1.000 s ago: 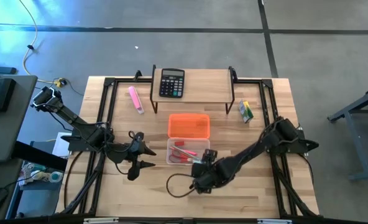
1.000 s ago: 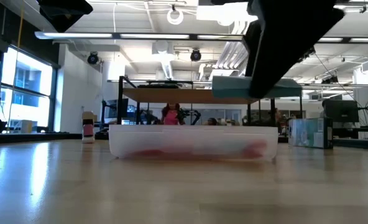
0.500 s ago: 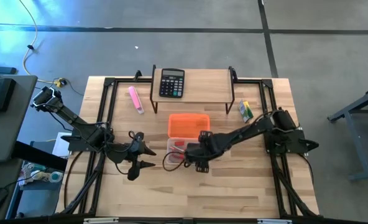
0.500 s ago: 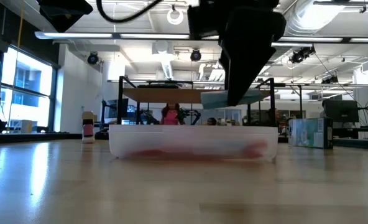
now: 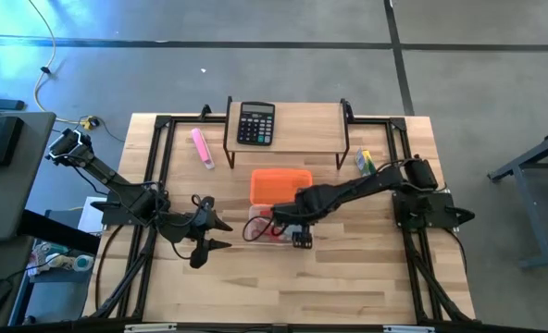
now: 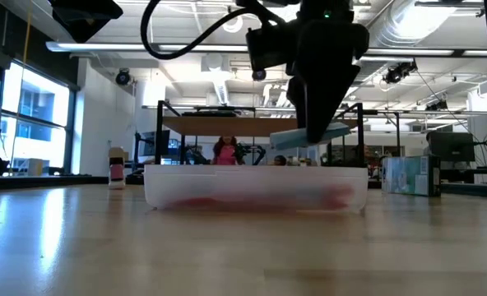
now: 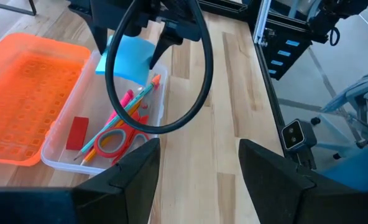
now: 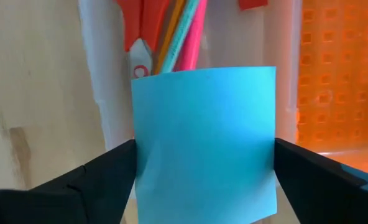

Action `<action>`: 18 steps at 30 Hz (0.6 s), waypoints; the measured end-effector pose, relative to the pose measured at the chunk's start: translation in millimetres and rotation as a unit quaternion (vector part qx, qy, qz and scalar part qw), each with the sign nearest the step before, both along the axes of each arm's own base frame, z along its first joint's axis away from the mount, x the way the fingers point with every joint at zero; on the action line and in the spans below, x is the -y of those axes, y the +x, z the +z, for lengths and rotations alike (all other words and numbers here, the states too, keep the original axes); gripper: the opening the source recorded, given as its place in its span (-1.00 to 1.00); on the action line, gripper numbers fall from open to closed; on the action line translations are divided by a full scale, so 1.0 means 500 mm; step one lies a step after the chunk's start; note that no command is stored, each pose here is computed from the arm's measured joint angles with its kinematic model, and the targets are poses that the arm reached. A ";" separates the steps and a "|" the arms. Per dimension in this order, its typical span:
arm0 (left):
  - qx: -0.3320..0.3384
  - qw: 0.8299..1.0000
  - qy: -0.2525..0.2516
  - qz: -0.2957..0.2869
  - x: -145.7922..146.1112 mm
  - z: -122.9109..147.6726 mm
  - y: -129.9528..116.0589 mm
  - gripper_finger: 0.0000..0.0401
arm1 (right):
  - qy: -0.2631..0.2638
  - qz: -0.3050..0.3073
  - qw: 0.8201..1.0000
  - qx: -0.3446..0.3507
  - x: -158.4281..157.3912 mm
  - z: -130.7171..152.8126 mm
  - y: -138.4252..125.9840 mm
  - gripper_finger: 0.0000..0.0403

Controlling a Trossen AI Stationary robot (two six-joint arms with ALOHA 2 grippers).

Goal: Pack school essentials
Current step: Put the blue sticky notes into the supply box, then put the pack of crayons into the supply box

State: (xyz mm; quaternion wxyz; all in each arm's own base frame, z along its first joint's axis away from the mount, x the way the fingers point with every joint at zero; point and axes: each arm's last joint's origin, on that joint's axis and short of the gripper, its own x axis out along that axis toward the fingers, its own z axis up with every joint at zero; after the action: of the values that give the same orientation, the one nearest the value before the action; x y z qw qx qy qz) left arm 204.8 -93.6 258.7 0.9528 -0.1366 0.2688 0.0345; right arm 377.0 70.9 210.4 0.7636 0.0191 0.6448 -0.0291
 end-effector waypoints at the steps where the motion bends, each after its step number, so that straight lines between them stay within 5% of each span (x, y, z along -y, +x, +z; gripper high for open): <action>1: 0.000 1.000 0.000 0.000 0.000 0.000 0.000 0.04 | 0.005 0.003 1.000 0.001 0.000 0.000 0.001 0.75; 8: 0.000 1.000 0.000 0.000 0.000 0.000 0.000 0.04 | 0.001 0.012 1.000 0.018 -0.001 -0.013 0.016 0.96; 18: 0.000 1.000 0.000 0.000 0.000 0.000 0.000 0.04 | 0.006 0.001 1.000 0.022 0.007 -0.009 0.016 0.98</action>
State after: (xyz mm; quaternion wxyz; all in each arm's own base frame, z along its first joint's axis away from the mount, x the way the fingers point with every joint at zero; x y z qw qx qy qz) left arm 204.8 -93.6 258.7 0.9529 -0.1367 0.2687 0.0344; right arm 385.3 67.6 205.9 0.7772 0.0238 0.6284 -0.0237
